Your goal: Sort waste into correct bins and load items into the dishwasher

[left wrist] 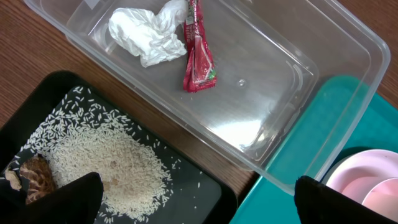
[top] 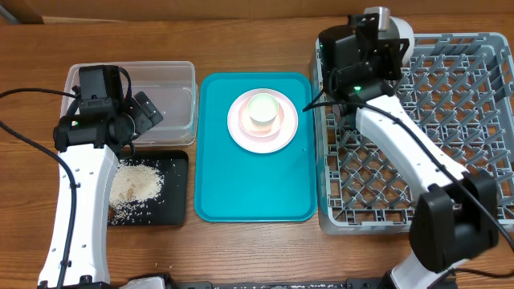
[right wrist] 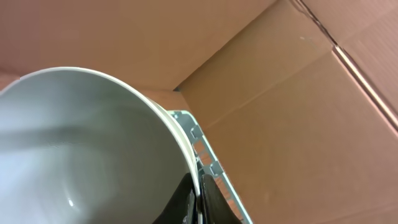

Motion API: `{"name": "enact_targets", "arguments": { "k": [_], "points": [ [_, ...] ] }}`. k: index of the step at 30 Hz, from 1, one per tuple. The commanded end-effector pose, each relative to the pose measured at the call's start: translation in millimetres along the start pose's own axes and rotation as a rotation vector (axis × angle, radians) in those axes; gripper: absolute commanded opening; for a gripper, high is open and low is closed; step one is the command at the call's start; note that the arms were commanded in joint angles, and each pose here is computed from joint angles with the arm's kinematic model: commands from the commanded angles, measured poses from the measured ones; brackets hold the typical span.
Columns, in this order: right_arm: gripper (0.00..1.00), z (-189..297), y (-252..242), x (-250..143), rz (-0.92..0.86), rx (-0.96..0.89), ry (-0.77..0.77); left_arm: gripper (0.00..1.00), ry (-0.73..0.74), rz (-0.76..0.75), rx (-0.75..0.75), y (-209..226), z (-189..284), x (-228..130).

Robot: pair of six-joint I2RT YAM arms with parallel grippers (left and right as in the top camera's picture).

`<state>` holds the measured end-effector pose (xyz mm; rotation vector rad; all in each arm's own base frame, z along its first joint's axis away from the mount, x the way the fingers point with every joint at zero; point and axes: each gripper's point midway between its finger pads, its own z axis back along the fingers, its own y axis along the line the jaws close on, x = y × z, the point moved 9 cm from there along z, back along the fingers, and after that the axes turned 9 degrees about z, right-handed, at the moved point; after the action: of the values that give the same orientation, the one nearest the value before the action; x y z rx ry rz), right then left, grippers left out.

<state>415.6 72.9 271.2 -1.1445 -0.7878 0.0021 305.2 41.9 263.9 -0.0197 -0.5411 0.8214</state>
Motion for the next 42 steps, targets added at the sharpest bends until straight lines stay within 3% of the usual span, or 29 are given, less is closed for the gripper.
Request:
{"name": "enact_targets", "arguments": {
  "k": [1,10,23,35,42],
  "points": [
    [0.04,-4,9,3,0.097,-0.02,0.007,1.0,-0.007,0.021,-0.023,-3,5,3],
    [0.04,-9,36,-8,0.294,-0.081,0.057,1.0,-0.008,0.02,-0.023,-3,5,3],
    [0.04,32,62,-5,0.364,0.03,-0.051,1.0,-0.008,0.02,-0.023,-3,5,3],
    [0.04,27,61,-11,0.419,-0.017,-0.02,1.0,-0.008,0.02,-0.023,-3,5,3],
    [0.04,23,85,-25,0.531,-0.044,0.009,1.0,-0.008,0.02,-0.023,-3,5,3]
  ]
}}
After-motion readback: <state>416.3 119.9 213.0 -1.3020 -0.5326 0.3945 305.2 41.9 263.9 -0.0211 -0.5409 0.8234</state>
